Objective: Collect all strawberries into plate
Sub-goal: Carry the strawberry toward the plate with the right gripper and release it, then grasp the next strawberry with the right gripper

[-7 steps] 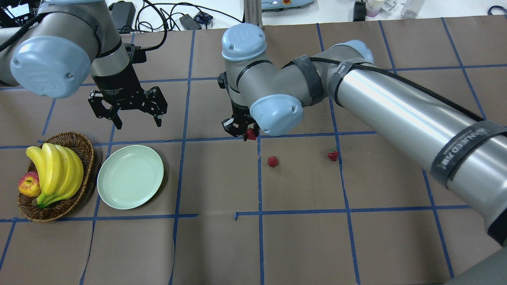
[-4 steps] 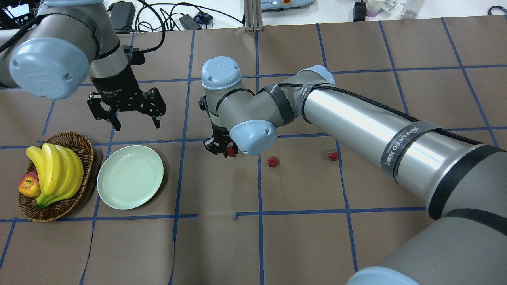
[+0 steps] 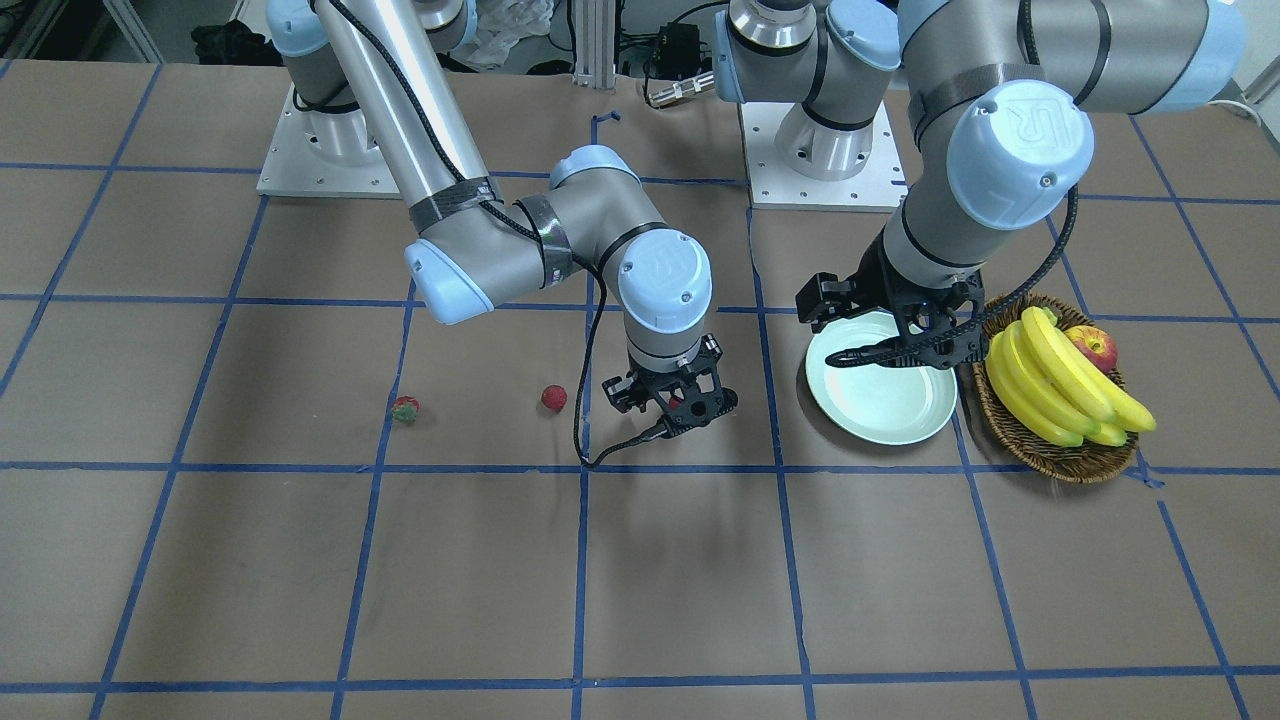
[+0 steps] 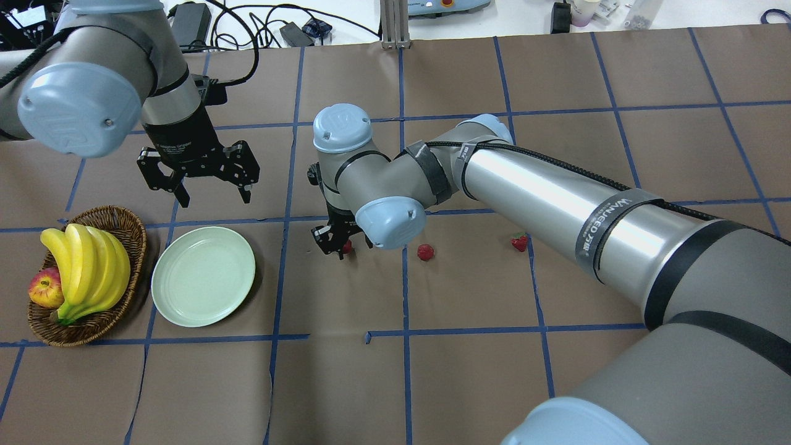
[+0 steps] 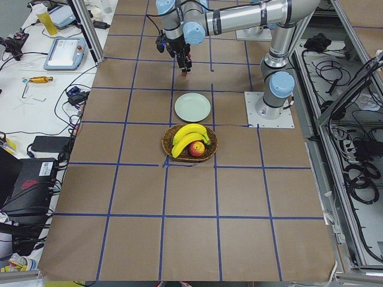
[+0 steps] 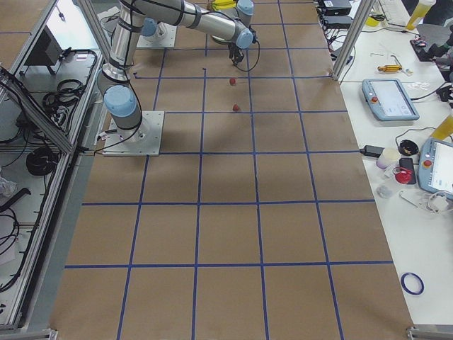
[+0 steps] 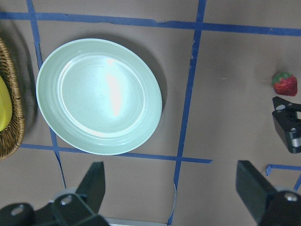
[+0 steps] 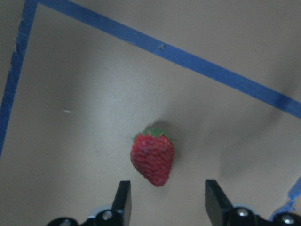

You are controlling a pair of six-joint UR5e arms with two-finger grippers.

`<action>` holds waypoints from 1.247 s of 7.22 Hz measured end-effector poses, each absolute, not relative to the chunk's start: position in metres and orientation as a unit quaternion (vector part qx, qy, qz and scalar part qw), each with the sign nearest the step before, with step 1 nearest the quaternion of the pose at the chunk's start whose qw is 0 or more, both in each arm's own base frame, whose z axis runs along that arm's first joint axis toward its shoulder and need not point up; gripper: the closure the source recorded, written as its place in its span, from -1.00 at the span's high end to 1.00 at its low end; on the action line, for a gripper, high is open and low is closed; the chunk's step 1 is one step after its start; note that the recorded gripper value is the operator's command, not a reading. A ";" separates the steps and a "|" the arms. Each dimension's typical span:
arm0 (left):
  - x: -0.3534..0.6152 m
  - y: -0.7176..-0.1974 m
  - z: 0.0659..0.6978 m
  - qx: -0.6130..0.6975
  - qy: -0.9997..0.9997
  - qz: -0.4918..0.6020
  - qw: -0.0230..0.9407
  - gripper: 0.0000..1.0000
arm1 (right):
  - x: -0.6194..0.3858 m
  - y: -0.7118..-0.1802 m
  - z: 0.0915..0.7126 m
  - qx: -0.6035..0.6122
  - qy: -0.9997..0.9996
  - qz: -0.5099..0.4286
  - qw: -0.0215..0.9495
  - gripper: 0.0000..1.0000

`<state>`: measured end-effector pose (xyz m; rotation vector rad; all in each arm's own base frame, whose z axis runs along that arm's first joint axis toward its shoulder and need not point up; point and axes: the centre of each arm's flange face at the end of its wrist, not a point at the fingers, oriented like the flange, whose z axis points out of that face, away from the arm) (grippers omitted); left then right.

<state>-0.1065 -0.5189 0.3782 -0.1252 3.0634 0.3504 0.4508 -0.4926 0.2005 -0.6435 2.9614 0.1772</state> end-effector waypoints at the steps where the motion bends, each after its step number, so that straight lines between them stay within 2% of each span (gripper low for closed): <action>1: -0.107 -0.519 0.378 -0.040 0.992 0.113 0.028 1.00 | 0.450 -0.493 0.211 -0.213 0.975 0.049 0.049 1.00; 3: -0.106 -0.519 0.378 -0.040 0.992 0.113 0.028 1.00 | 0.429 -0.496 0.257 -0.213 0.977 0.022 0.009 1.00; 5: -0.106 -0.519 0.378 -0.040 0.992 0.114 0.028 1.00 | 0.390 -0.508 0.275 -0.216 0.975 0.027 -0.032 1.00; 9: -0.107 -0.513 0.364 -0.044 0.990 0.128 0.028 1.00 | 0.359 -0.488 0.224 -0.237 0.967 0.090 -0.038 1.00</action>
